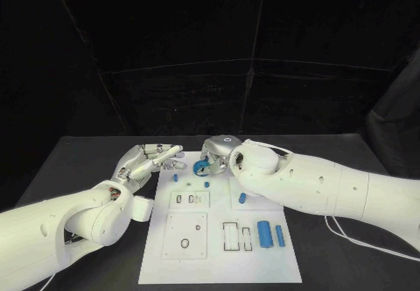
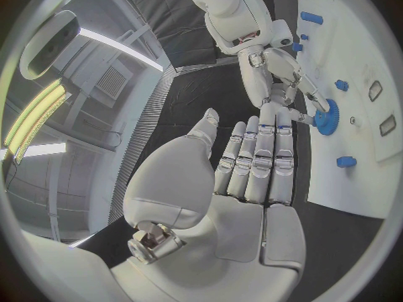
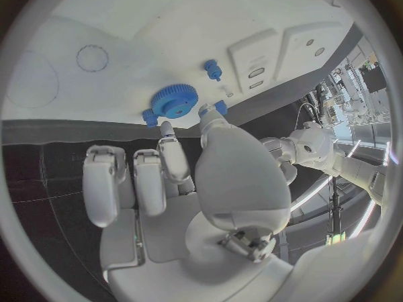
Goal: Assemble the parts on the task board
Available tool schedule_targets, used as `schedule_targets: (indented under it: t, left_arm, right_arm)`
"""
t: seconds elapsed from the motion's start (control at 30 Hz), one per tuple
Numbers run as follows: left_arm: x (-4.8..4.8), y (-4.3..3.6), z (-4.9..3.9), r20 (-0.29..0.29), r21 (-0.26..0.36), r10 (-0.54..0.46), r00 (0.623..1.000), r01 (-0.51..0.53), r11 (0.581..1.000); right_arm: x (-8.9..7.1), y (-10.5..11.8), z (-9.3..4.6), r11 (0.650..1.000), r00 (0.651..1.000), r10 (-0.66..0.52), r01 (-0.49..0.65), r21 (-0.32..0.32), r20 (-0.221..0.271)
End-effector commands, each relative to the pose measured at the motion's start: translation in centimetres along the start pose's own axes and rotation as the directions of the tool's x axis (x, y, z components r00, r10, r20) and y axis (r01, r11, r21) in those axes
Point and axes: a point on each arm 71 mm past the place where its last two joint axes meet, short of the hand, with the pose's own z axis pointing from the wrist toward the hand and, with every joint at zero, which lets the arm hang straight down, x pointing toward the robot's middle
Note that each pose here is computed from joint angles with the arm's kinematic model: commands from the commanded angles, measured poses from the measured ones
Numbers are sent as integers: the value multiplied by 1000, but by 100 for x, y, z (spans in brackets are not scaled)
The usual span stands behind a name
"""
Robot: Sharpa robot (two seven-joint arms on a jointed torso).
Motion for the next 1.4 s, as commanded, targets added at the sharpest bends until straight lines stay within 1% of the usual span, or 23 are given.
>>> schedule_targets:
  t: [0.03,0.07,0.17,0.23,0.3,0.37,0.43,0.6,0.63,0.73,0.9,1.0,1.1,1.23,1.4]
  left_arm:
    - [10,-10,4,-11,4,-3,1000,3,1000]
    - [9,-10,4,-11,4,-3,1000,3,1000]
    - [3,-10,3,-10,4,-3,1000,3,1000]
    - [-5,-10,2,-9,4,-2,1000,2,1000]
    - [-16,-10,0,-6,4,-1,1000,1,1000]
    - [-28,-11,-3,-4,4,1,1000,-1,1000]
    - [-39,-12,-6,-1,5,2,1000,-2,1000]
    - [-59,-12,-9,2,5,4,1000,-4,1000]
    - [-60,-11,-7,3,5,4,1000,-4,1000]
    - [-57,-9,-1,2,6,4,1000,-4,1000]
    - [-66,-4,7,4,8,6,1000,-6,1000]
    - [-73,0,13,5,8,7,1000,-7,1000]
    - [-75,5,19,6,8,8,1000,-8,1000]
    - [-75,10,26,6,7,8,1000,-8,1000]
    - [-66,15,32,4,6,7,1000,-7,1000]
  right_arm:
    - [-9,-6,-12,1000,1000,12,-12,-3,-4]
    - [-22,-12,-22,1000,1000,23,-23,-7,13]
    - [-86,-45,-86,995,991,90,-85,-56,98]
    - [-130,-88,-148,986,978,148,-135,-100,143]
    - [-178,-182,-251,970,959,219,-194,-149,180]
    - [-202,-302,-348,955,945,273,-243,-169,181]
    - [-214,-448,-446,941,932,319,-291,-172,171]
    - [-228,-856,-691,916,908,394,-377,-137,142]
    - [-236,-972,-765,912,903,405,-389,-126,141]
    - [-252,-1177,-897,905,894,424,-412,-105,145]
    - [-281,-1539,-1104,905,888,425,-423,-54,174]
    - [-282,-1714,-1182,908,890,416,-419,-24,187]
    - [-236,-1799,-1229,908,892,413,-419,-5,184]
    - [-168,-1848,-1251,907,895,413,-420,12,169]
    - [-52,-1880,-1244,909,900,406,-416,31,157]
